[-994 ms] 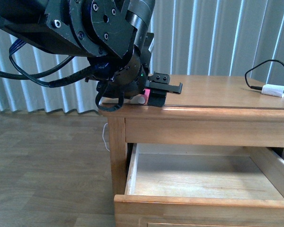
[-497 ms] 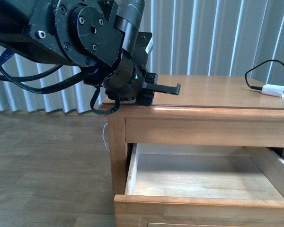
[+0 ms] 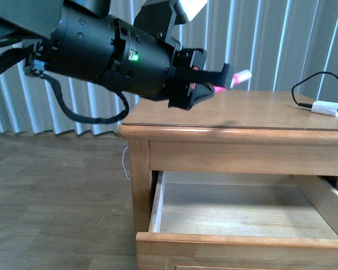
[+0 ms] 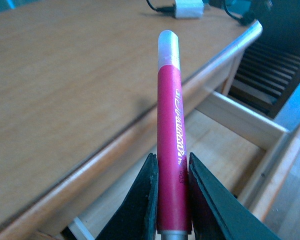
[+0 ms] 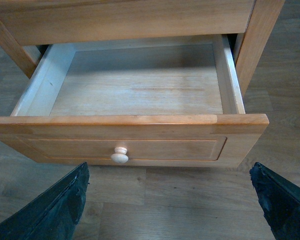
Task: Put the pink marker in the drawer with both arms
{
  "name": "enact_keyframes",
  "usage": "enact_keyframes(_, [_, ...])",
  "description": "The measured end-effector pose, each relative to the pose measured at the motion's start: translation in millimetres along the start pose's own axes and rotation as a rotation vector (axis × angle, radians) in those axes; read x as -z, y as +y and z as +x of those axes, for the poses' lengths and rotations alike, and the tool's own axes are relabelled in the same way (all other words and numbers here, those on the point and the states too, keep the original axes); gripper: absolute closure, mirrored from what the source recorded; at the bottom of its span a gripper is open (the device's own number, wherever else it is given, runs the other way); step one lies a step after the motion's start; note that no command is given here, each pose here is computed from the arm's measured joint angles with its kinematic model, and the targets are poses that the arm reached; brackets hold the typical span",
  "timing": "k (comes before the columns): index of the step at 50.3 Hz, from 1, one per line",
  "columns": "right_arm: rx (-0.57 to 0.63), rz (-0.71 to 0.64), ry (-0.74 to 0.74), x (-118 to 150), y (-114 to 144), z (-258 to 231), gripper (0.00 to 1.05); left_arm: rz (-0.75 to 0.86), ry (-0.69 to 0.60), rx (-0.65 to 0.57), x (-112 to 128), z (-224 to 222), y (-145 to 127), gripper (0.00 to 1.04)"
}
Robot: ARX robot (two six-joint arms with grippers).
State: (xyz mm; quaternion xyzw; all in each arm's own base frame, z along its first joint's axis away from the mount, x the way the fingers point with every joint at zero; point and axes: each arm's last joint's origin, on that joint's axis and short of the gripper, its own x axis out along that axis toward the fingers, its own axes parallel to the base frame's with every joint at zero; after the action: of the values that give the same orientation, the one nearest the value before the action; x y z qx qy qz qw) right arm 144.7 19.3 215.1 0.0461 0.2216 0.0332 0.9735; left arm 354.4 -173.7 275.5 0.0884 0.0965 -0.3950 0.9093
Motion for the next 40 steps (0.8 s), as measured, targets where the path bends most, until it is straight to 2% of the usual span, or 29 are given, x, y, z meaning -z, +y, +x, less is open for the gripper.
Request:
enact_keyframes(14, [0.000,0.000,0.000,-0.1,0.0,0.0,0.09,0.070,0.105,0.010,37.1,8.8,-5.2,0.90])
enact_keyframes(33, [0.000,0.000,0.000,-0.1,0.0,0.0,0.09,0.092,0.241,-0.012,95.0,45.7,-11.2,0.90])
enact_keyframes(38, [0.000,0.000,0.000,0.0,0.0,0.0,0.09,0.096,0.261,-0.035,100.0,49.9,-13.1,0.90])
enact_keyframes(40, [0.000,0.000,0.000,0.0,0.0,0.0,0.09,0.095,0.265,-0.032,100.9,51.2,-14.1,0.83])
